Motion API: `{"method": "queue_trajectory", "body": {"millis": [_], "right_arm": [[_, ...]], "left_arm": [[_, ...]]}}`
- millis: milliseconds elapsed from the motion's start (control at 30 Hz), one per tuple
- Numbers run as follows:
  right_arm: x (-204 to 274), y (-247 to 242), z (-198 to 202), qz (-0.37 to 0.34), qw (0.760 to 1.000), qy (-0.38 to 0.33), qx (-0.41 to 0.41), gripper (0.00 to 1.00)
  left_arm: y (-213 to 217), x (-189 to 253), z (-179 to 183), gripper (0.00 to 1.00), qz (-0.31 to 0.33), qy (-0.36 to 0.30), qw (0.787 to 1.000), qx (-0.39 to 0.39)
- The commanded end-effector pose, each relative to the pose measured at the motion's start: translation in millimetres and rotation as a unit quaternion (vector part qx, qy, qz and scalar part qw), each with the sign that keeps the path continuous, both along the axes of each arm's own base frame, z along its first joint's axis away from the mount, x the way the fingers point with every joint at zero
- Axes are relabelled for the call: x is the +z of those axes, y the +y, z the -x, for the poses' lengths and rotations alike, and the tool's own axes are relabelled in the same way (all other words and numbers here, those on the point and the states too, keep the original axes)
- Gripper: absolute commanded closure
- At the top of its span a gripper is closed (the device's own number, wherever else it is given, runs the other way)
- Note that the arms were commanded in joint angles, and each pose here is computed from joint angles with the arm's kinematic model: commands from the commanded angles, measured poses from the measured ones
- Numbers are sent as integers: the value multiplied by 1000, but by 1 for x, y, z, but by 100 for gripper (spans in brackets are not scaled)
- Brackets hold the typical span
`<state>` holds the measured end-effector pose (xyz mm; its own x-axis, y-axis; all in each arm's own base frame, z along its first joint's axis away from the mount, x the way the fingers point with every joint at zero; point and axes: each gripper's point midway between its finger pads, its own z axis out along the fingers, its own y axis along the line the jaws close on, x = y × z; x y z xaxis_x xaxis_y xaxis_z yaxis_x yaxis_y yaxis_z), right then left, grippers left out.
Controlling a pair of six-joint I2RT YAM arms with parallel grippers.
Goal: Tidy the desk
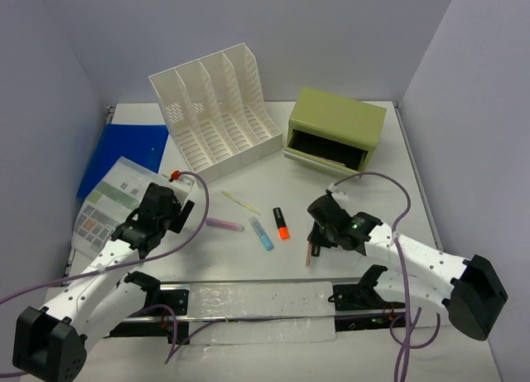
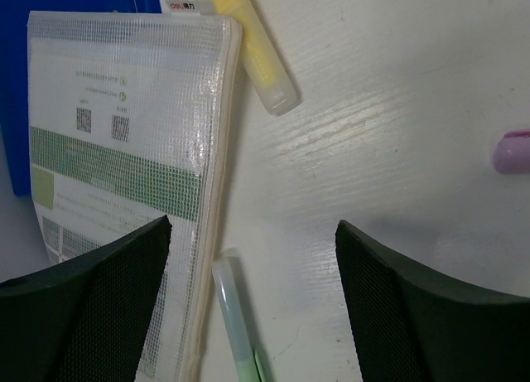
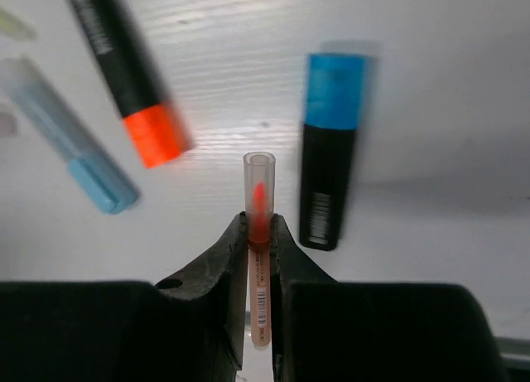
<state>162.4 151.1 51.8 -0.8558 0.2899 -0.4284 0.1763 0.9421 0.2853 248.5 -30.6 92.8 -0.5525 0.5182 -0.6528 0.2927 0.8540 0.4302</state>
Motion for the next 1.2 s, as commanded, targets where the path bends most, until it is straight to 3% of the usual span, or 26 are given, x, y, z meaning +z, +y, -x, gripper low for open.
{"method": "queue_trajectory", "body": {"millis": [0, 167, 233, 267, 300, 367, 400, 467, 800, 1067, 1167], "right_arm": [[53, 53, -28, -45, 988, -130, 72, 100], [129, 89, -59, -38, 926, -337, 165, 100], [166, 94, -69, -45, 874, -446, 189, 100], [184, 91, -76, -29, 834, -518, 191, 100], [184, 86, -78, -21, 834, -521, 180, 100], [220, 50, -99, 70, 767, -625, 125, 100], [229, 41, -108, 109, 754, -636, 121, 100], [240, 34, -128, 187, 740, -633, 131, 100], [260, 0, -224, 424, 671, -578, 189, 100], [218, 1, -265, 484, 660, -516, 254, 100], [205, 0, -270, 491, 659, -503, 267, 94]], "left_arm": [[-2, 23, -6, 13, 22, -30, 999, 10], [0, 24, -4, 12, 23, -31, 999, 11], [0, 24, -4, 12, 22, -31, 999, 11], [0, 25, -5, 12, 22, -32, 999, 11], [0, 24, -5, 12, 21, -31, 999, 11], [1, 23, -6, 12, 18, -29, 999, 14], [2, 23, -6, 12, 16, -28, 999, 15], [3, 21, -6, 12, 12, -26, 999, 17], [5, 18, -12, 11, 5, -22, 1000, 22], [11, 11, -13, 11, -7, -16, 999, 32], [13, 9, -13, 11, -10, -13, 999, 33]]}}
